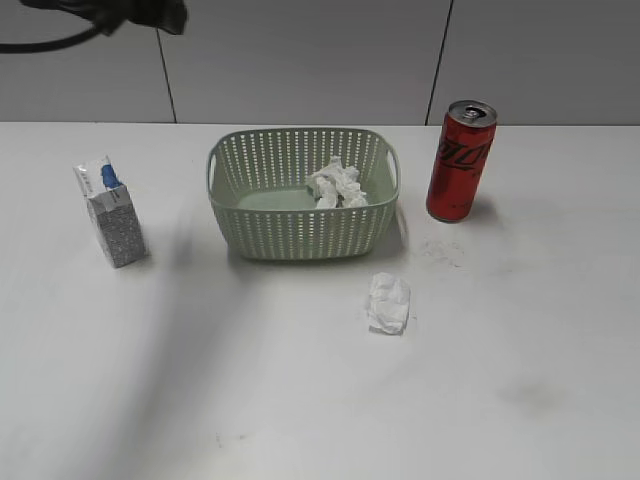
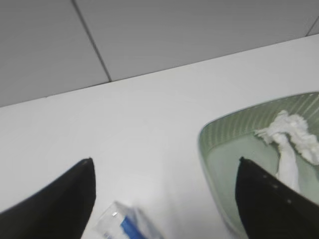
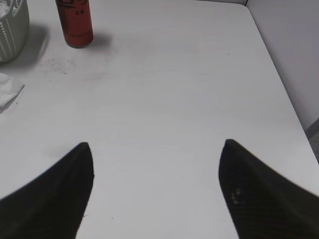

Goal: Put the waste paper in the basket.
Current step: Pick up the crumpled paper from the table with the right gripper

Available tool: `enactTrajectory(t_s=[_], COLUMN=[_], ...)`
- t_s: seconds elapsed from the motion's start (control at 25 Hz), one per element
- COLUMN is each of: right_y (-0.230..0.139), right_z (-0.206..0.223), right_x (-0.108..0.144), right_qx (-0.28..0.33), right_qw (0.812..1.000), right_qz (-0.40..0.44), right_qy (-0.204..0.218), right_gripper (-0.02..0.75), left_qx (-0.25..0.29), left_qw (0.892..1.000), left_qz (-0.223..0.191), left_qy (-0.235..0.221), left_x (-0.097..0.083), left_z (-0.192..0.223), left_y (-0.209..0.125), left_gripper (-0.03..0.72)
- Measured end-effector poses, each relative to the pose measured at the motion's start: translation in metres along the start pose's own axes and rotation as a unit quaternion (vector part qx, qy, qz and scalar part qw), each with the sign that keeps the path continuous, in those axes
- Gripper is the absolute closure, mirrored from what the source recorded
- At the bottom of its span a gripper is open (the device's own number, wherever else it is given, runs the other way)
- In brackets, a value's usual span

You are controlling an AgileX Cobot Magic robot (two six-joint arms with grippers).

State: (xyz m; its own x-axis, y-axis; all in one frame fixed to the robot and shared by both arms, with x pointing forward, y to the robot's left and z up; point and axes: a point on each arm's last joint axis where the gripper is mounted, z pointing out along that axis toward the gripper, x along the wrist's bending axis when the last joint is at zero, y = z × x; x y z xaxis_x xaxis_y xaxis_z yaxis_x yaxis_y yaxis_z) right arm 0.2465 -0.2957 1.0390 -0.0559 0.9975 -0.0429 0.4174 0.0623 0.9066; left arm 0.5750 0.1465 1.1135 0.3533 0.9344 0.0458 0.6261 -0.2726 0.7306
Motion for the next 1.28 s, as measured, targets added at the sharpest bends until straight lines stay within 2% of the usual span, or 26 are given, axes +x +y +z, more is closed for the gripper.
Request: enactTrajectory(t_s=[0.08, 0.2, 0.4, 0.52, 0.6, 0.72, 0.92, 1.08, 1.28], right_y=[0.001, 0.008, 0.037, 0.056, 0.068, 0.086, 0.108, 0.114, 0.117], right_z=[0.001, 0.005, 0.021, 0.037, 0.048, 0.068, 0.103, 0.134, 0.167], right_x=[0.001, 0.004, 0.005, 0.004, 0.004, 0.005, 0.012, 0.028, 0.060], right_qx=[0.003, 0.011, 0.019, 0.046, 0.063, 0.096, 0.132, 0.172, 0.182], right_qw=[1.000, 0.999, 0.999, 0.997, 0.996, 0.992, 0.985, 0.976, 0.968], right_qz=[-0.009, -0.019, 0.003, 0.015, 0.021, 0.039, 0.043, 0.023, 0.000], right_qy=[0.008, 0.024, 0.045, 0.052, 0.055, 0.070, 0.099, 0.133, 0.174], right_gripper=[0.146, 0.146, 0.146, 0.146, 0.146, 0.146, 0.147, 0.147, 0.148], left_qx=[0.019, 0.056, 0.098, 0.106, 0.106, 0.102, 0.091, 0.071, 0.032], left_qw=[1.000, 0.998, 0.993, 0.991, 0.990, 0.989, 0.989, 0.991, 0.993], left_qz=[0.000, -0.022, -0.058, -0.081, -0.096, -0.109, -0.111, -0.108, -0.104], left_qy=[0.006, -0.007, 0.008, 0.020, 0.018, 0.018, 0.026, 0.032, 0.037], left_x=[0.016, 0.040, 0.085, 0.106, 0.112, 0.112, 0.095, 0.077, 0.054], left_z=[-0.015, -0.034, -0.057, -0.072, -0.081, -0.099, -0.128, -0.149, -0.174], left_y=[-0.001, -0.008, -0.022, -0.031, -0.042, -0.064, -0.108, -0.145, -0.194], left_gripper=[0.034, 0.041, 0.059, 0.074, 0.080, 0.092, 0.096, 0.096, 0.096])
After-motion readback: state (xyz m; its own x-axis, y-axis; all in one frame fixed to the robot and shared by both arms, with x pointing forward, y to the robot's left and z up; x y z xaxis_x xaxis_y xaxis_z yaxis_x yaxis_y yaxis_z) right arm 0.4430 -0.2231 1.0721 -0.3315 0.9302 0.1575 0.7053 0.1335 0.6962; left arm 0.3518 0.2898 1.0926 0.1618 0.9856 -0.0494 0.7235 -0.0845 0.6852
